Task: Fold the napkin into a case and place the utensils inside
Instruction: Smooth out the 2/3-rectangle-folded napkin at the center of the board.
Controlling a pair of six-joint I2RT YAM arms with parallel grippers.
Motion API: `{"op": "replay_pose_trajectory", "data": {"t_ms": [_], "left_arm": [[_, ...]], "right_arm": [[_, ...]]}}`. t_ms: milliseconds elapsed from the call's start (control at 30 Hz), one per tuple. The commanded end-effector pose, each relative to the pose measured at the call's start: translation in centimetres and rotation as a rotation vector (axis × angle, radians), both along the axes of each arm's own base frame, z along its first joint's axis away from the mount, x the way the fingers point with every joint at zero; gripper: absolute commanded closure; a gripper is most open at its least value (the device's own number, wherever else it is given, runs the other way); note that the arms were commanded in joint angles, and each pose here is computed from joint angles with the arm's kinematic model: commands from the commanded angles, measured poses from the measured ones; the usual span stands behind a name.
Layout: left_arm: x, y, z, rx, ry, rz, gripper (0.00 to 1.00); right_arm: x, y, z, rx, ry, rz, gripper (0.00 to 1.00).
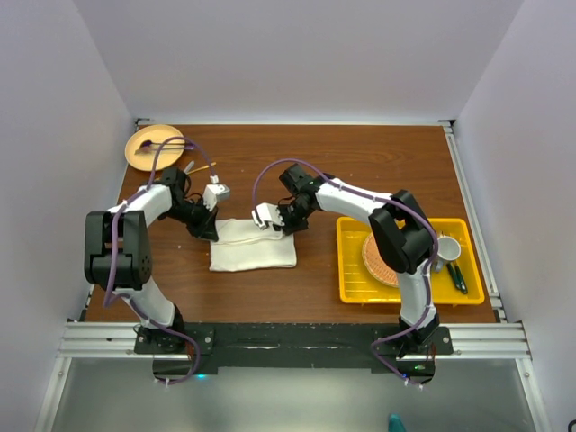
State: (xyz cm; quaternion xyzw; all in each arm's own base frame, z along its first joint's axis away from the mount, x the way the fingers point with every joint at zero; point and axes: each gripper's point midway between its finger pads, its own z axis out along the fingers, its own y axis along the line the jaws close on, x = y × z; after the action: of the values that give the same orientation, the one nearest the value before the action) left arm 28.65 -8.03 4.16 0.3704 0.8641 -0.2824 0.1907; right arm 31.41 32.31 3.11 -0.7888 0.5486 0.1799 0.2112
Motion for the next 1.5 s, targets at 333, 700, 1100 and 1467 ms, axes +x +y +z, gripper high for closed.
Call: {"op": "replay_pose_trajectory", "data": {"t_ms": [333, 700, 1100, 1467], "left_arm": [[-1.0, 0.9, -3.8, 0.078, 0.041, -0.025, 1.0], [-1.6, 0.9, -4.3, 0.082, 0.041, -0.024, 1.0], [-0.5, -0.5, -1.6, -0.007, -0.014, -0.022, 0.98], [5.2, 0.4, 7.5, -0.122, -0.191, 0.238, 0.67]], "right_arm": [[0.3, 0.9, 2.8, 0.002, 0.054, -0.073, 0.79], [0.2, 2.8, 8.1, 0.117, 0.35, -0.31, 0.5], [-0.2, 3.7, 0.7, -0.012, 0.624, -0.673, 0.59], [-0.7, 2.6, -2.2, -0.076, 0.632, -0.725, 0.59]]}}
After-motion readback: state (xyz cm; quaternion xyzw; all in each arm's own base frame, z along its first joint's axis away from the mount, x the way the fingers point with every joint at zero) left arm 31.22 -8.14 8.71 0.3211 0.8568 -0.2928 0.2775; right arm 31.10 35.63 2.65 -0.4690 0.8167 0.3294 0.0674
